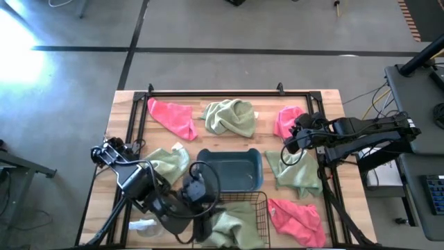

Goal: Sort microfiber towel by color & place in baskets
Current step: Put the top green microfiber towel into the mesh storage bin

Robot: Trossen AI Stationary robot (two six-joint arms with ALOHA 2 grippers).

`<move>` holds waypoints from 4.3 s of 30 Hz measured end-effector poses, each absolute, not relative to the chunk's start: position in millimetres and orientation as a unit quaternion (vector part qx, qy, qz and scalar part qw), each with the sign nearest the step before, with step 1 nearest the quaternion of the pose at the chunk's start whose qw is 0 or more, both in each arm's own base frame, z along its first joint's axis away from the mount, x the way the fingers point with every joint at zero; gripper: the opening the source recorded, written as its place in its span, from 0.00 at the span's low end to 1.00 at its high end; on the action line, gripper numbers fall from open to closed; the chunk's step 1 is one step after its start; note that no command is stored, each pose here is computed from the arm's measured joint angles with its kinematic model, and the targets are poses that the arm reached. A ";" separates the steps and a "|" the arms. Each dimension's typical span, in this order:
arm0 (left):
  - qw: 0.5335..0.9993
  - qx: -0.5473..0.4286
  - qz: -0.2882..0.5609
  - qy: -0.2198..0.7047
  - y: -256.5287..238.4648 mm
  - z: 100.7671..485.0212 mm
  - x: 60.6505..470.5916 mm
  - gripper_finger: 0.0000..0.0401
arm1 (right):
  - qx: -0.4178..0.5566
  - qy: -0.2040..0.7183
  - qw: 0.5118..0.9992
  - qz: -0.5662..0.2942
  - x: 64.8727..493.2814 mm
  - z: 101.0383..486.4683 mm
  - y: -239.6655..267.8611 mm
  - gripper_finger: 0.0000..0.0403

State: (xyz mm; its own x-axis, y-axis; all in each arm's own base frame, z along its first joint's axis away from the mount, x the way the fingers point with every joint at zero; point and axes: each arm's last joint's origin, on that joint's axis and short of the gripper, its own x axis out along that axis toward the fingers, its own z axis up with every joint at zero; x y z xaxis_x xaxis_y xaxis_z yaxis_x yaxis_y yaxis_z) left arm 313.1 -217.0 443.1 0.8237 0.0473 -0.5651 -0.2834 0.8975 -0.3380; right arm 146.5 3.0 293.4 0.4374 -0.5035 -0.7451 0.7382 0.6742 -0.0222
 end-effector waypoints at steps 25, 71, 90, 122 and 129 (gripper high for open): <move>0.871 0.051 0.241 0.426 -73.2 423.0 349.4 0.22 | 0.160 0.384 0.833 -0.364 146.5 293.0 3.6 0.17; 0.931 -0.095 0.080 0.344 129.4 270.1 328.8 0.22 | 0.163 0.378 0.833 -0.369 146.8 293.3 3.4 0.17; 0.898 -0.134 0.170 0.384 169.9 234.9 318.8 0.22 | 0.188 0.367 0.828 -0.381 146.7 293.3 3.3 0.17; 0.868 -0.121 0.180 0.448 182.0 265.9 336.2 0.48 | 0.192 0.367 0.828 -0.378 147.1 293.3 3.6 0.17; 0.842 -0.122 0.180 0.494 178.5 256.0 328.6 0.48 | 0.192 0.367 0.828 -0.378 147.1 293.3 3.6 0.17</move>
State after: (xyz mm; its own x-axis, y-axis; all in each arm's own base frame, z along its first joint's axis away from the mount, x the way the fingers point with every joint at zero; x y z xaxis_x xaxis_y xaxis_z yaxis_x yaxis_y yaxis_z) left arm 328.6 178.5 256.0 0.4474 0.1819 -0.8757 -0.4232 0.9056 -0.0281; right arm 147.1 3.6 293.3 0.4457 -0.4846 -0.7526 0.7669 0.6404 0.0418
